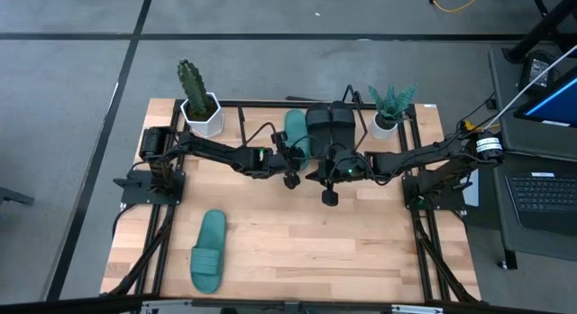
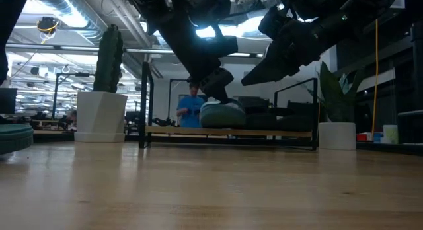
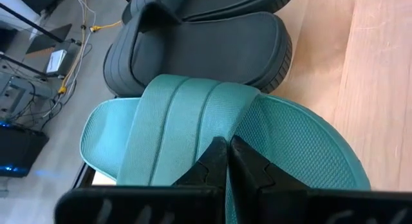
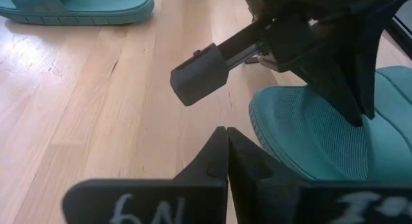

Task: Pick and place slides into the shelf
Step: Put the top dark green slide on the shelf

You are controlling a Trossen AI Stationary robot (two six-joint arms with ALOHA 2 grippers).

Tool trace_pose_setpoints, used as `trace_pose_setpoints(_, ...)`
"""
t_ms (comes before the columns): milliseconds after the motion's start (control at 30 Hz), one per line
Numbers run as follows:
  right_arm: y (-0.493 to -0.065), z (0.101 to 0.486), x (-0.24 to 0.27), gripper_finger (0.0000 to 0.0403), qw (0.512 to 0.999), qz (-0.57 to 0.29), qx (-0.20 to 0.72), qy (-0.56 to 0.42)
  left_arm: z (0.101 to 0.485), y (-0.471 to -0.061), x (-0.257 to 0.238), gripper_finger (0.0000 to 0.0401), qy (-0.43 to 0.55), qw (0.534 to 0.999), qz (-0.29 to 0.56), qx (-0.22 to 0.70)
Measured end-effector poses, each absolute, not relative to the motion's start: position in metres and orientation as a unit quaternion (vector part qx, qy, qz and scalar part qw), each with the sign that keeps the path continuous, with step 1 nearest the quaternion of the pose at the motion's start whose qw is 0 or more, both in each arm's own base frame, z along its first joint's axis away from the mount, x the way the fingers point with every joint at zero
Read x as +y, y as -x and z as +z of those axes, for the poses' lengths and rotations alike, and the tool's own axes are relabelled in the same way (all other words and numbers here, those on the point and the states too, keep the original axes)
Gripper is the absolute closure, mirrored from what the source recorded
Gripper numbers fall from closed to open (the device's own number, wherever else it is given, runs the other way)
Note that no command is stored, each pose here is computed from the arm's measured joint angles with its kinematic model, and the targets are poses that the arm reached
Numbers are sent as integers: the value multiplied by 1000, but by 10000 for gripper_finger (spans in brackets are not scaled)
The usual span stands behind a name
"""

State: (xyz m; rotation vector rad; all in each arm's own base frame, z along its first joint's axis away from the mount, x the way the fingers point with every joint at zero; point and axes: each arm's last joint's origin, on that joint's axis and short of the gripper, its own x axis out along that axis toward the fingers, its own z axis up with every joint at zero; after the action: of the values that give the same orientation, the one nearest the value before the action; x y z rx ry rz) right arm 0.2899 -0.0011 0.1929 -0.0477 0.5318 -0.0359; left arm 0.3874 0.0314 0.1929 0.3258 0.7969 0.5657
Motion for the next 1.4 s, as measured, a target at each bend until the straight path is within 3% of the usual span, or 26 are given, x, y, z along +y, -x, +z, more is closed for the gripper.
trace_pose_setpoints(833, -290, 193, -1, 401, 965, -18, 260, 23, 194, -390, 30, 399, -154, 883, 235, 377)
trace_pose_setpoints(1200, -290, 194, 0, 400, 966, -5, 259, 20, 194, -390, 28, 292, -165, 882, 228, 378)
trace_pose_setpoints(1400, -291, 194, 0, 400, 966, -5, 257, 20, 205, -387, 18, 267, -169, 889, 219, 364)
